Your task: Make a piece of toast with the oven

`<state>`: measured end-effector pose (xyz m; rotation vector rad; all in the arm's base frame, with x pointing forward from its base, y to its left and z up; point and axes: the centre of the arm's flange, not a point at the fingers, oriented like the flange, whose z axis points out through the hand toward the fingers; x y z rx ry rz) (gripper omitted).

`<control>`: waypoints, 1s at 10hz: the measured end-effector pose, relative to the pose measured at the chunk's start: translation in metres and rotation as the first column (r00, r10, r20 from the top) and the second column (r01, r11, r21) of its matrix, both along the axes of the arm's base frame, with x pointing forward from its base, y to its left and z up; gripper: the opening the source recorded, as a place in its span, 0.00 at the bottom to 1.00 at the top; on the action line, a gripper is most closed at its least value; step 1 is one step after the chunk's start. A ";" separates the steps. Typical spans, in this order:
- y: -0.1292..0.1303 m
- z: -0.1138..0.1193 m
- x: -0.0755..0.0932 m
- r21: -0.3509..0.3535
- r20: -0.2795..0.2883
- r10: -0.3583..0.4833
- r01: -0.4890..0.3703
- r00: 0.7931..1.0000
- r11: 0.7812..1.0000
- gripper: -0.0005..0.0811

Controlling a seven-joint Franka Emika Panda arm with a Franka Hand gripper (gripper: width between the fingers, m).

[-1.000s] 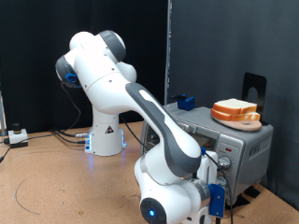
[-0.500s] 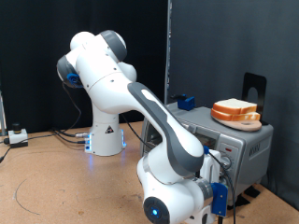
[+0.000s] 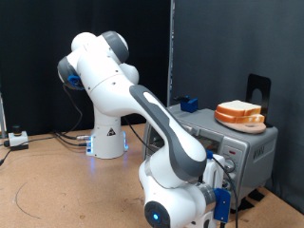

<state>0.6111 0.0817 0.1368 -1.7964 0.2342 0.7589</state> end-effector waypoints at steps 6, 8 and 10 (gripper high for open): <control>-0.005 -0.008 -0.014 0.207 0.292 -0.125 0.065 0.948 0.976 0.12; -0.006 -0.009 -0.015 0.217 0.286 -0.141 0.080 0.948 0.973 0.12; -0.006 -0.009 -0.015 0.214 0.273 -0.144 0.086 0.951 0.973 0.12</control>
